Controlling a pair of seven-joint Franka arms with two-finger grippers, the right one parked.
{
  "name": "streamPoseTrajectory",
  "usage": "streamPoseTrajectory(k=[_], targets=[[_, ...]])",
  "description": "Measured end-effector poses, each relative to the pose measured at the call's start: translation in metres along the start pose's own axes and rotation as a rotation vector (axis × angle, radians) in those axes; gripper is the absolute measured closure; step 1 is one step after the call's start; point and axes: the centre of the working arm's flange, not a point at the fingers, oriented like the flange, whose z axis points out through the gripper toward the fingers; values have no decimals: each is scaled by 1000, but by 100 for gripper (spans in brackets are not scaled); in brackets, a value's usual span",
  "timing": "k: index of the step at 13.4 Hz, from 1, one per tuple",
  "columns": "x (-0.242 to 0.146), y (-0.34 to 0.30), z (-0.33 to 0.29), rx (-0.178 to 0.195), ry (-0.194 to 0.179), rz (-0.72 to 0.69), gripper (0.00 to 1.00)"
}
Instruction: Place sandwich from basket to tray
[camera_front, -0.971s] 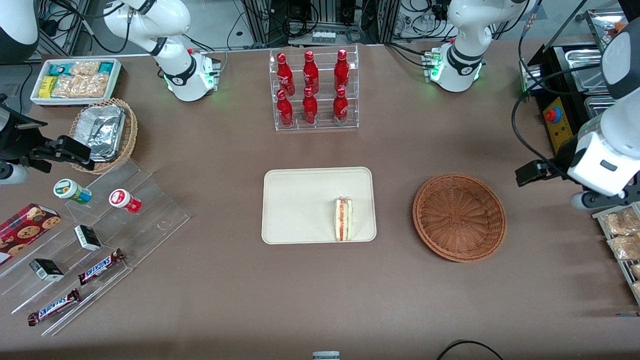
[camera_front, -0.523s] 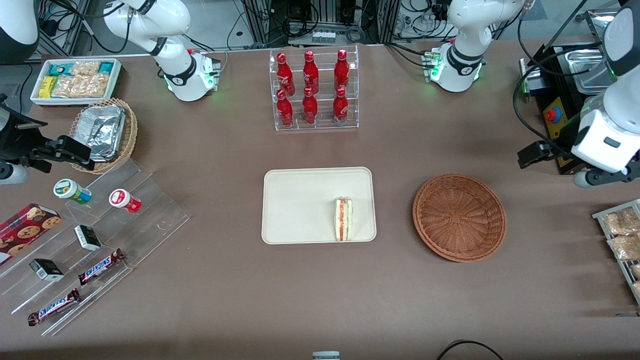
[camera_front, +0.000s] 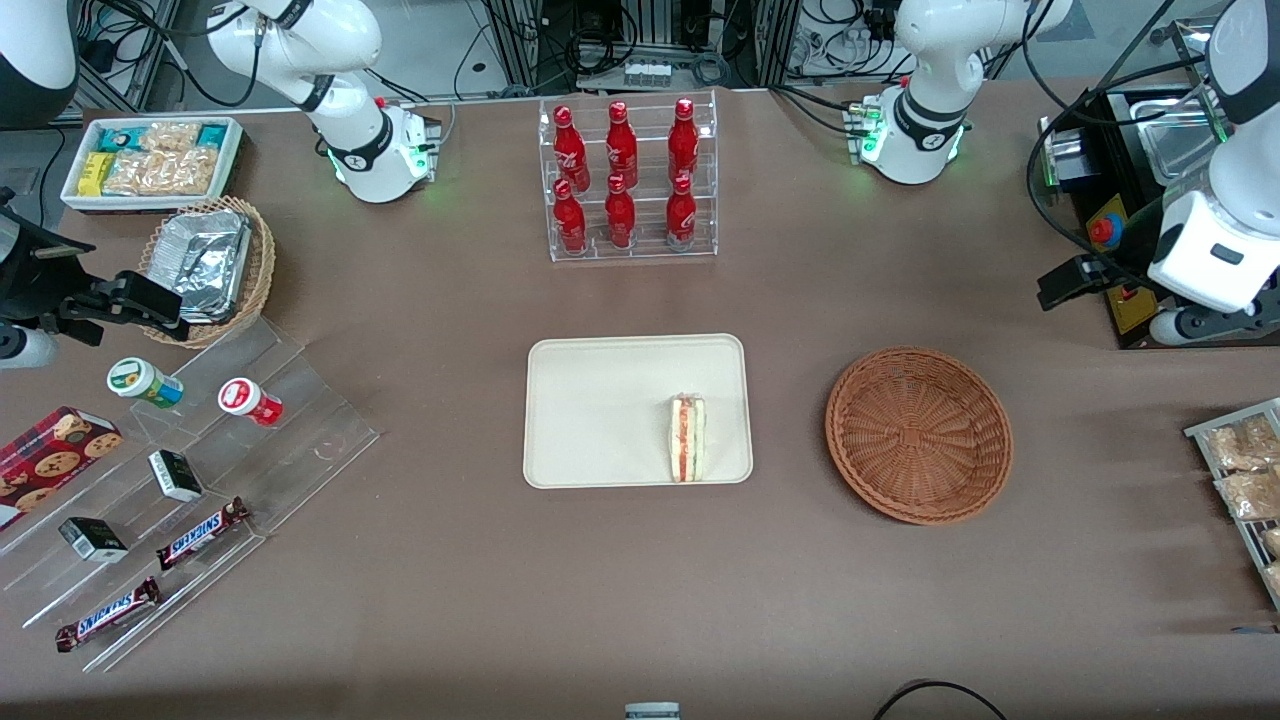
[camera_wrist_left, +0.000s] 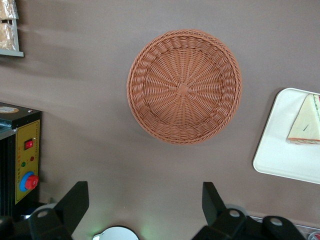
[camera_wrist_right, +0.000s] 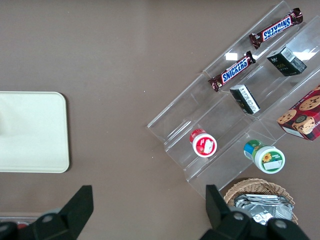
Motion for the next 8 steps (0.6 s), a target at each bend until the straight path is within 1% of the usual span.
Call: streamPoseTrajectory(k=[6,7,8], targets=[[-14,14,-7,5,11,29,0],[-16,15,-8,7,7,32,0],[-19,15,-10,11,-4,33,0]])
